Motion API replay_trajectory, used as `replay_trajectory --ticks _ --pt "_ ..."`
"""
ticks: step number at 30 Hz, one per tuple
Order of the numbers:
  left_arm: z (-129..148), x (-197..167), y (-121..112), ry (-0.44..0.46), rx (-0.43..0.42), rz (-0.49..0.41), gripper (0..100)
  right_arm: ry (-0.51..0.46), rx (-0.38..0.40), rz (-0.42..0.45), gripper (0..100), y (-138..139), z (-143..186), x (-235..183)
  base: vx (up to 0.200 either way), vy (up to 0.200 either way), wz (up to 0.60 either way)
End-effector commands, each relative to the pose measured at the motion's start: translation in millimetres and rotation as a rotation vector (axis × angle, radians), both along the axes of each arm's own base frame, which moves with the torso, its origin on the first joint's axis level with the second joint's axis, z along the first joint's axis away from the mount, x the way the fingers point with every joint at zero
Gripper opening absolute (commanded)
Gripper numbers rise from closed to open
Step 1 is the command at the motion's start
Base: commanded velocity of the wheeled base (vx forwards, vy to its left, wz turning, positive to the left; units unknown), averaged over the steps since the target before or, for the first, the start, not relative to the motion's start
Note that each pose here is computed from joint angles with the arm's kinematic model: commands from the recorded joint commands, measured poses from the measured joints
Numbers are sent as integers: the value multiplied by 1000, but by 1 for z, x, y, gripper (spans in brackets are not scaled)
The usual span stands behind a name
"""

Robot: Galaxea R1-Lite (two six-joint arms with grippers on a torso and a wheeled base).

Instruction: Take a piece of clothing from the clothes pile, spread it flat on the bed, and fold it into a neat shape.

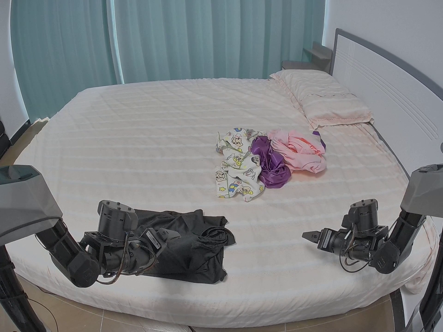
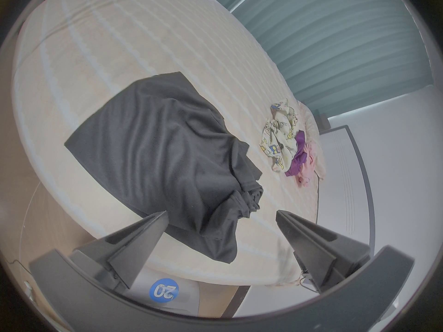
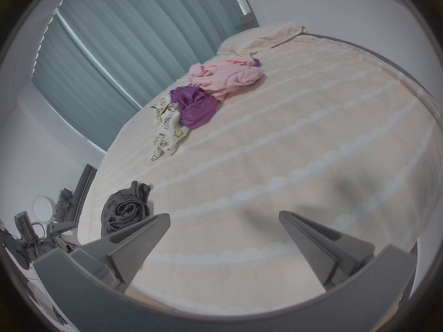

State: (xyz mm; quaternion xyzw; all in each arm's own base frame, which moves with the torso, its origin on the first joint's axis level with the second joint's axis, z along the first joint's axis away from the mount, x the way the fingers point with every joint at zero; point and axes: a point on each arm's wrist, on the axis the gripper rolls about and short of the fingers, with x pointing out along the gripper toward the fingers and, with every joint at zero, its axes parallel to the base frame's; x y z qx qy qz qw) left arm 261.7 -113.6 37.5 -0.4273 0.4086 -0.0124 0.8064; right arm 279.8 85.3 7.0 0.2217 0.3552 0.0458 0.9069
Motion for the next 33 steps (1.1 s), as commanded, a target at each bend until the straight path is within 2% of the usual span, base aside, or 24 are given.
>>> replay_trajectory --ticks 1,6,12,18,23,26,33 --pt "1 9 18 2 -24 53 100 -26 -13 29 100 25 -4 7 0 200 0" --pt "-3 12 35 32 -58 62 100 -57 -4 74 100 49 -6 14 0 200 0" --pt "-2 17 48 25 -82 87 100 -96 116 79 100 82 5 26 0 200 0" --pt "-4 20 56 27 -91 105 100 -116 165 99 100 105 14 38 0 200 0" --pt "-7 20 59 40 -102 97 100 -94 171 113 100 118 12 42 0 200 0" --pt "-9 17 59 53 -117 72 100 -63 195 128 100 131 9 42 0 0 0" --pt "-16 12 59 -2 -130 64 100 -28 218 108 100 137 -3 46 0 0 0"
